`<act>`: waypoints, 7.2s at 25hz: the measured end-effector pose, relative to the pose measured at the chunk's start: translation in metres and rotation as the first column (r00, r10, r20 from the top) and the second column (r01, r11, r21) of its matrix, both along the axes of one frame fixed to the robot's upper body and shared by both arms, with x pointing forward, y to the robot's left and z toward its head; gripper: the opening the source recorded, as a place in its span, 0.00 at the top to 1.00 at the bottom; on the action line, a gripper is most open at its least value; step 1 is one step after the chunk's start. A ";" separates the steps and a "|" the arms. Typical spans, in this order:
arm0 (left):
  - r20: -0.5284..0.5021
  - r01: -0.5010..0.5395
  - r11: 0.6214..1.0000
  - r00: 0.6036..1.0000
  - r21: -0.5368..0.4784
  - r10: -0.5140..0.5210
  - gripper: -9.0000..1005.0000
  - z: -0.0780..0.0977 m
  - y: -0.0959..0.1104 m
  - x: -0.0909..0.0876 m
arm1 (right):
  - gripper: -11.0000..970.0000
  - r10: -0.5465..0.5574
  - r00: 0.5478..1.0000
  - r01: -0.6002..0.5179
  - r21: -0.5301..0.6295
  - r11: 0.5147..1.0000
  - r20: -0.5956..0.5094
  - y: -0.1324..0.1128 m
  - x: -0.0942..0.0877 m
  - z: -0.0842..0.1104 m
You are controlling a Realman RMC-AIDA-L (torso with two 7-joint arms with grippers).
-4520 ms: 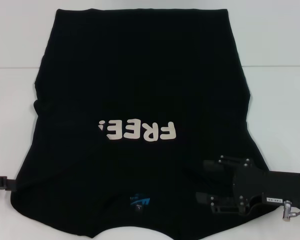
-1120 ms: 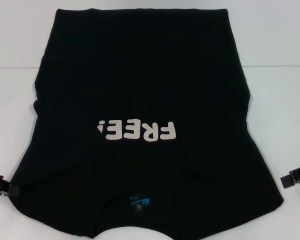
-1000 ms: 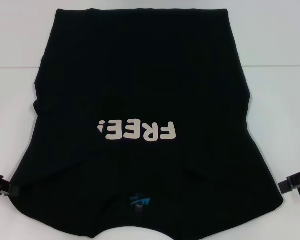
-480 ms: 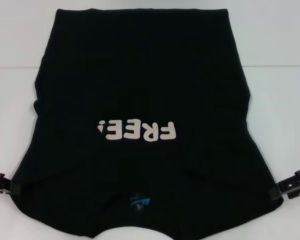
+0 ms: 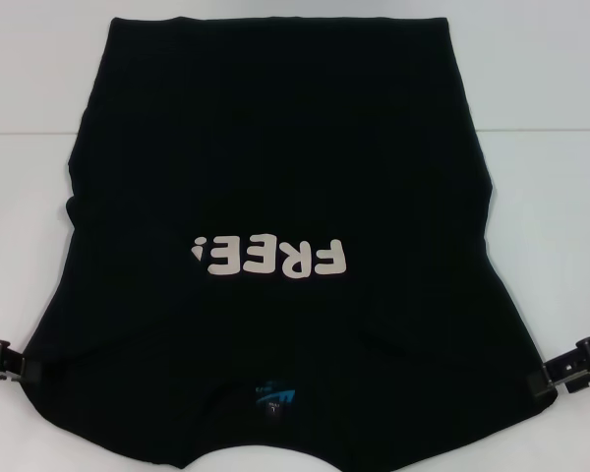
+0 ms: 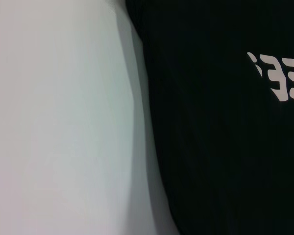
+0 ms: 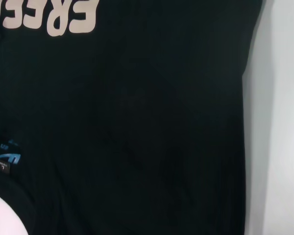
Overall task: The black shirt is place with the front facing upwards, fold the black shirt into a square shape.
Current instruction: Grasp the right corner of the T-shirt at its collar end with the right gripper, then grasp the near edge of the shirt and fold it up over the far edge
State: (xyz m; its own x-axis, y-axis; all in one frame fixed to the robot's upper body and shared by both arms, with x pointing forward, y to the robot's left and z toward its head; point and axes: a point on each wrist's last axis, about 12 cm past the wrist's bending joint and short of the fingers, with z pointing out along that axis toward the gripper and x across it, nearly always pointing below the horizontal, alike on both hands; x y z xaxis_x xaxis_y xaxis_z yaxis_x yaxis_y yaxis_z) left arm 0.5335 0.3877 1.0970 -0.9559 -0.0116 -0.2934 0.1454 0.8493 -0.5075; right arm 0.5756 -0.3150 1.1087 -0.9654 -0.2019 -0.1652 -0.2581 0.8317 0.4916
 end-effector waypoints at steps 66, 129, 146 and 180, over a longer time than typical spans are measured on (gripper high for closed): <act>0.000 -0.003 1.000 1.000 -0.001 0.003 0.96 -0.001 -0.001 0.002 | 0.25 0.070 0.998 -0.070 -0.029 0.997 0.003 0.016 0.008 -0.005; 0.009 0.003 1.000 1.000 0.003 -0.003 0.96 0.003 -0.001 0.006 | 0.27 0.201 0.980 -0.201 0.035 0.979 0.011 0.061 0.014 -0.004; 0.012 0.006 1.000 1.000 0.004 -0.006 0.96 0.003 -0.002 0.006 | 0.42 0.210 0.977 -0.211 0.010 0.978 0.039 0.069 0.019 -0.005; 0.011 0.025 1.000 1.000 -0.004 -0.025 0.96 0.006 -0.005 0.008 | 0.95 0.224 0.973 -0.224 -0.003 0.975 0.053 0.042 0.025 0.029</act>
State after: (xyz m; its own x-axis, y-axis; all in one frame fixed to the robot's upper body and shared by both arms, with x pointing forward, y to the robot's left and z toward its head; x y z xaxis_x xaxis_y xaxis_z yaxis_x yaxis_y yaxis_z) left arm 0.5418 0.3830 1.1028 -0.9527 0.0113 -0.3037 0.1724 0.8431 -0.5094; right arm 0.6007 -0.2731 1.1375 -0.8854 -0.4117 -0.2156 -0.4635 0.7484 0.4745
